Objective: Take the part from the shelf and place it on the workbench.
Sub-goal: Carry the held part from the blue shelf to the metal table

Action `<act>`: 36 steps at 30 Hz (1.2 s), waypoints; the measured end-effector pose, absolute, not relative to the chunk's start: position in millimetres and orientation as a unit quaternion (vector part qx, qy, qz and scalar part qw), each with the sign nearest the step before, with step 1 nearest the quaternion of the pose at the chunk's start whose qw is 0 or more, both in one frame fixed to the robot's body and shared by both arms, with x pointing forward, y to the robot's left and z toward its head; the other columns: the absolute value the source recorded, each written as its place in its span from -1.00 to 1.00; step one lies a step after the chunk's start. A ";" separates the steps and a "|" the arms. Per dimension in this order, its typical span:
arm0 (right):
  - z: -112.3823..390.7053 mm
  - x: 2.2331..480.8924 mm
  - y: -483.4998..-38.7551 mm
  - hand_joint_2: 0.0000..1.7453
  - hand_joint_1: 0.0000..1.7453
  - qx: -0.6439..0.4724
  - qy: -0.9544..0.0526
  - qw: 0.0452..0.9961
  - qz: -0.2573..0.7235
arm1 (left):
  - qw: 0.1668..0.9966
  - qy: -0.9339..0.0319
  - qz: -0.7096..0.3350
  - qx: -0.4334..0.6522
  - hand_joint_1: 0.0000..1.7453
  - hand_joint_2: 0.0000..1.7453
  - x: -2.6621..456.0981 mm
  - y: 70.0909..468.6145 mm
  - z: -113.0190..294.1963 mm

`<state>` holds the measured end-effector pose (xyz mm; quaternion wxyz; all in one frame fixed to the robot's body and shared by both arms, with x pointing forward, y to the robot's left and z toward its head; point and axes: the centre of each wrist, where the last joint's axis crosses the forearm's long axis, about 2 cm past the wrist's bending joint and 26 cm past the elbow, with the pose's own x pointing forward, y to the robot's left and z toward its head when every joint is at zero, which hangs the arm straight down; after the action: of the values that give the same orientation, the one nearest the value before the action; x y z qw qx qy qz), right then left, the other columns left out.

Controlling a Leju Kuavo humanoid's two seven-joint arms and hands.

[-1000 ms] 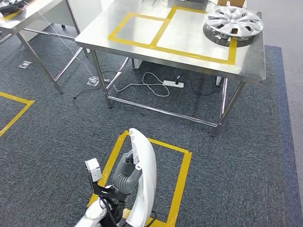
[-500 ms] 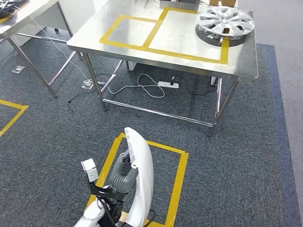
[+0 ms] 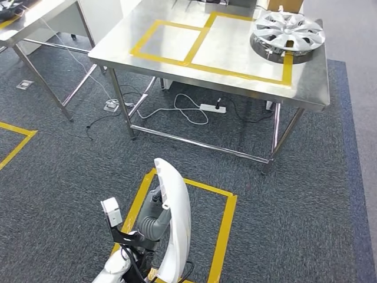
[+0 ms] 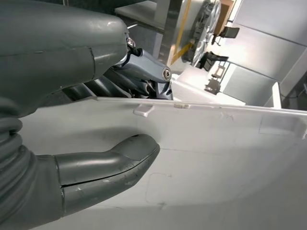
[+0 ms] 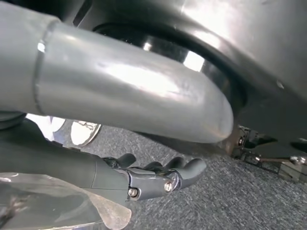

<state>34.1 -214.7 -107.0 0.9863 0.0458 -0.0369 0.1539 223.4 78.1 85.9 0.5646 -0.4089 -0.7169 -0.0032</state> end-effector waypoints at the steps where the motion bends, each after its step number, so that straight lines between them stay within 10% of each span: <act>1: -107.1 33.5 -214.8 -1.00 -1.00 0.046 -0.036 0.986 0.154 | 0.564 -0.717 -0.003 -0.409 1.00 1.00 223.5 78.1 86.0; 36: -107.5 30.1 -215.5 -1.00 -1.00 0.043 -0.037 0.986 0.155 | 0.562 -0.718 -0.003 -0.410 1.00 1.00 224.1 77.9 87.2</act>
<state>30.1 -215.5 -107.5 0.9863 0.0433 -0.0370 0.1551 224.1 77.9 87.2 0.5622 -0.4096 -0.7184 -0.0029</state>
